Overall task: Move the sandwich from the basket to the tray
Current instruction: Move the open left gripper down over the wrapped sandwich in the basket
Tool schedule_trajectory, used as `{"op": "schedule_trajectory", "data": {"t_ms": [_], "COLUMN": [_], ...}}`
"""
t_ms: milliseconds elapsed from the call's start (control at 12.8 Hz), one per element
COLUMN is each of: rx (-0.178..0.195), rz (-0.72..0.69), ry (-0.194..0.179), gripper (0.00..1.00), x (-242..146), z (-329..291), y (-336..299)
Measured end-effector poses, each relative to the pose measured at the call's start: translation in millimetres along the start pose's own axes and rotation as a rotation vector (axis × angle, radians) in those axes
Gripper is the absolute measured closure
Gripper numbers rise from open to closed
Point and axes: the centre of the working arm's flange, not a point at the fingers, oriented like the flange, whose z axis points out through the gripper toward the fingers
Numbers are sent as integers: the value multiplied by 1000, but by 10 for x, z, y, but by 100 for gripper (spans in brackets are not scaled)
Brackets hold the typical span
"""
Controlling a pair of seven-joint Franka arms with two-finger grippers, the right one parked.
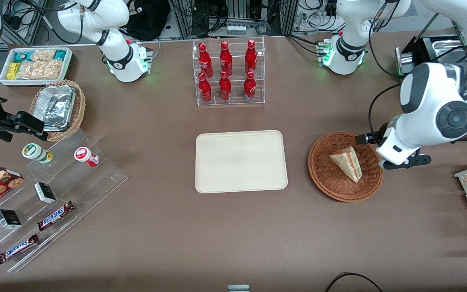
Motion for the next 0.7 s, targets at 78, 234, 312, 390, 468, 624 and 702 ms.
{"op": "schedule_trajectory", "data": {"t_ms": [78, 234, 312, 390, 468, 624, 702], "rx": [-1, -8, -17, -27, -40, -71, -81], "rz": [-14, -54, -85, -115, -142, -206, -246], "ry": [8, 36, 58, 82, 110, 169, 182], "gripper": [0, 0, 0, 0, 0, 0, 0], "x": [-4, -8, -3, -2, -13, -72, -106], "z": [99, 291, 395, 517, 651, 924, 1018], "y": [34, 83, 92, 94, 94, 83, 74]}}
